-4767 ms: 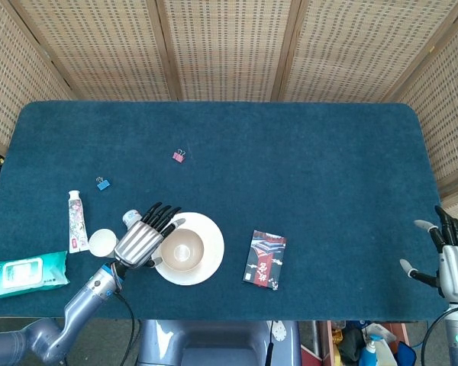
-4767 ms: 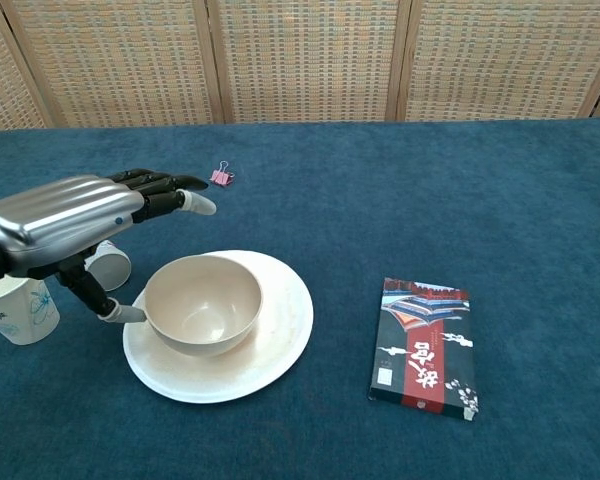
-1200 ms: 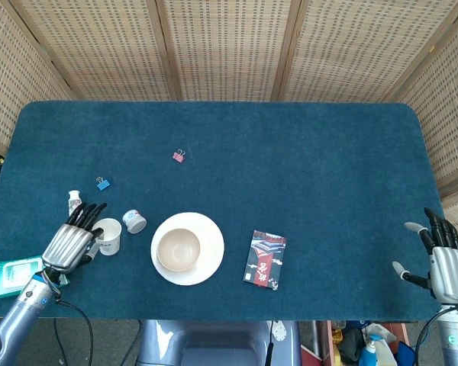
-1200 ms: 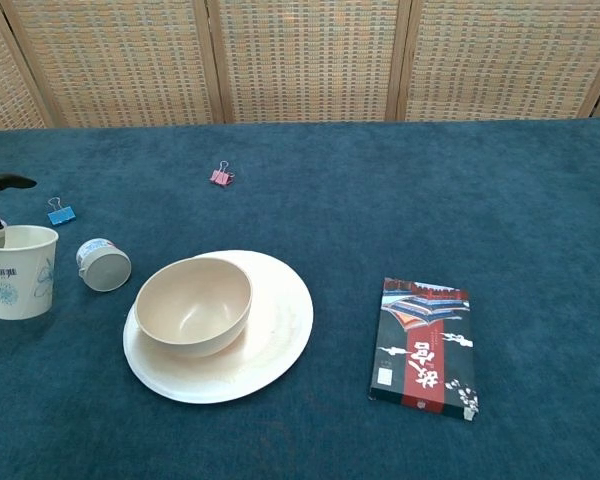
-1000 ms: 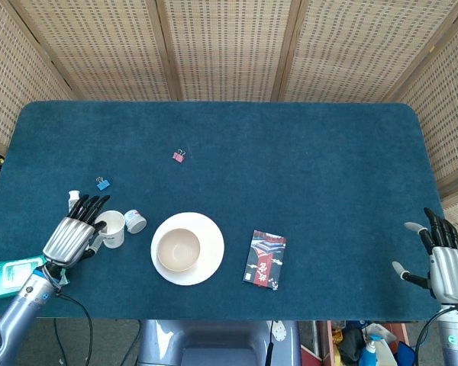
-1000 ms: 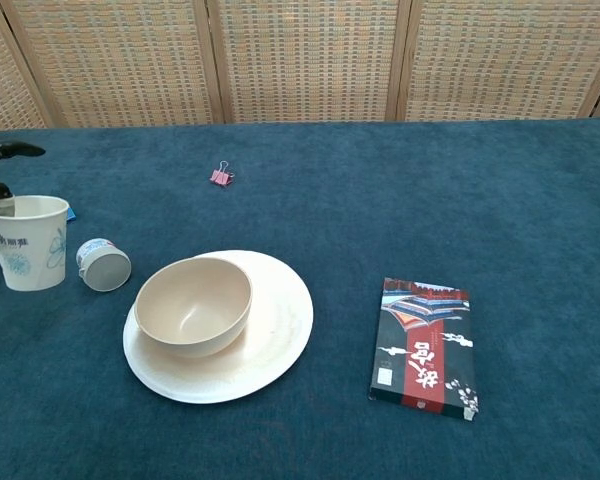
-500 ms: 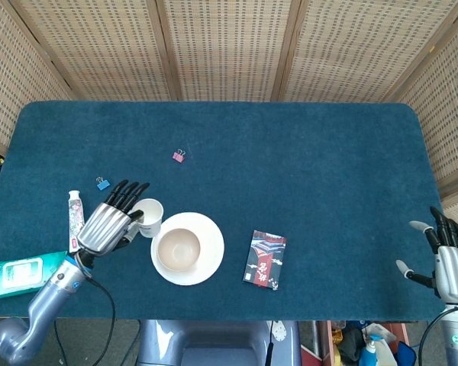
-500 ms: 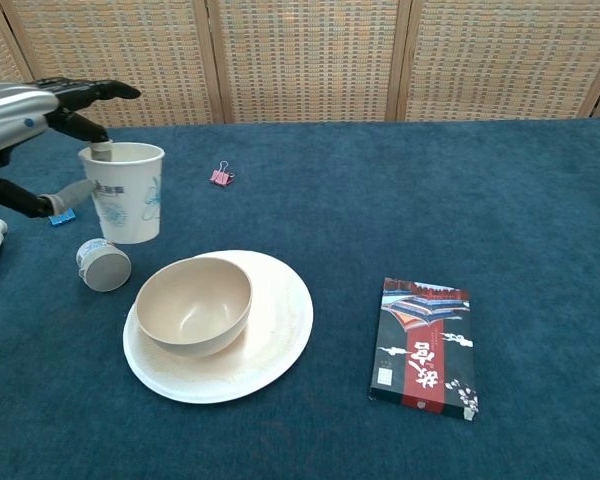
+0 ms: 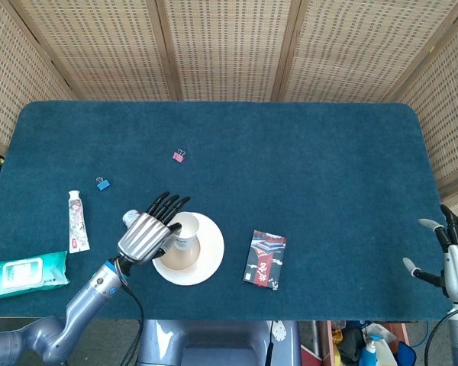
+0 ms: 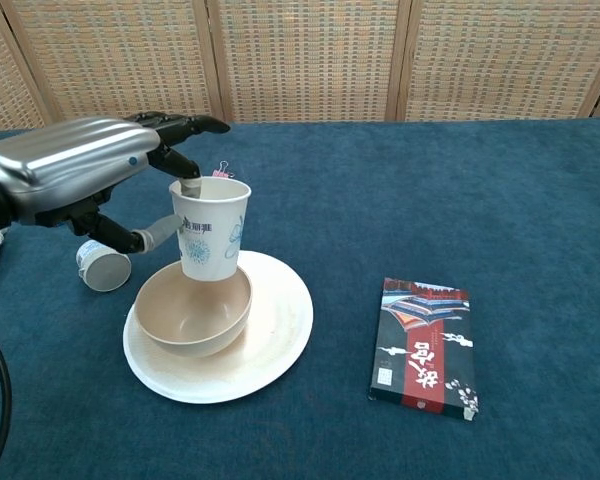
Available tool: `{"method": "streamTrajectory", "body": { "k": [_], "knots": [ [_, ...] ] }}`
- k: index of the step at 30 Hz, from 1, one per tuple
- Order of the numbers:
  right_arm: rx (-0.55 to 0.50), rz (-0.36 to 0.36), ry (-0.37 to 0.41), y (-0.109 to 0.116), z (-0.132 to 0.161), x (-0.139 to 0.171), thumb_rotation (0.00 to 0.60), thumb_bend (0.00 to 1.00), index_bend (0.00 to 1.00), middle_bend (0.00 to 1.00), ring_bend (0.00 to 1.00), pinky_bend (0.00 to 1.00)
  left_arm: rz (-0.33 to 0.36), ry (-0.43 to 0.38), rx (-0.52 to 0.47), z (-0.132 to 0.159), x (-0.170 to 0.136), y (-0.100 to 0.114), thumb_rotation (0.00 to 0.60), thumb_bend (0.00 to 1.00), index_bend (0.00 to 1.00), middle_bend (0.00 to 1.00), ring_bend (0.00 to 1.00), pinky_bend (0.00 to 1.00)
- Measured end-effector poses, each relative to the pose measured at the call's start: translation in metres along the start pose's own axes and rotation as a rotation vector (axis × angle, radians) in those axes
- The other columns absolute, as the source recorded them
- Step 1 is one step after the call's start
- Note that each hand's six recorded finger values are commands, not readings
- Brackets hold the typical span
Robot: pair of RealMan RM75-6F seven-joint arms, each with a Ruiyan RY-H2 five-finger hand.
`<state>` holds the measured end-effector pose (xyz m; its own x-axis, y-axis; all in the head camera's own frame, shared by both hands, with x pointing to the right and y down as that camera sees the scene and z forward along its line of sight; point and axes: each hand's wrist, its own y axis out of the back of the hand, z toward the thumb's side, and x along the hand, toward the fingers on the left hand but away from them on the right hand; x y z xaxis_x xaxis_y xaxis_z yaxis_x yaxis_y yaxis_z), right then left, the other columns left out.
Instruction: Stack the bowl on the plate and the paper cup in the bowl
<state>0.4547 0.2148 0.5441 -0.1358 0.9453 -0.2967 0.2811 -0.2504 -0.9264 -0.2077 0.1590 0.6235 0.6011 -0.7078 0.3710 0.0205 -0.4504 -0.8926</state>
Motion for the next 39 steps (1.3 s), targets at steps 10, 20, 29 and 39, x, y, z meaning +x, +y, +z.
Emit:
{"method": "streamTrajectory", "body": {
  "k": [10,20,29,39],
  "knots": [
    [0.001,-0.002,-0.001,0.001,-0.001,0.0,0.6,0.15,0.22,0.0,0.0,0.0,-0.049,-0.006,0.005,0.004,-0.007,-0.019,0.6,0.5,0.6,0.01,0.0,0.0],
    [-0.001,-0.001,-0.003,0.001,-0.001,0.0,0.6,0.15,0.22,0.0,0.0,0.0,-0.08,0.006,0.04,-0.004,-0.013,-0.033,0.6,0.5,0.6,0.01,0.0,0.0],
    [-0.003,-0.002,-0.003,0.002,-0.002,0.001,0.6,0.15,0.22,0.0,0.0,0.0,-0.097,0.017,0.056,-0.008,-0.012,-0.041,0.6,0.36,0.53,0.0,0.0,0.0],
    [-0.003,-0.001,-0.002,0.002,-0.002,0.001,0.6,0.15,0.22,0.0,0.0,0.0,-0.125,0.017,0.046,-0.009,-0.012,-0.046,0.6,0.08,0.34,0.0,0.0,0.0]
  ]
}}
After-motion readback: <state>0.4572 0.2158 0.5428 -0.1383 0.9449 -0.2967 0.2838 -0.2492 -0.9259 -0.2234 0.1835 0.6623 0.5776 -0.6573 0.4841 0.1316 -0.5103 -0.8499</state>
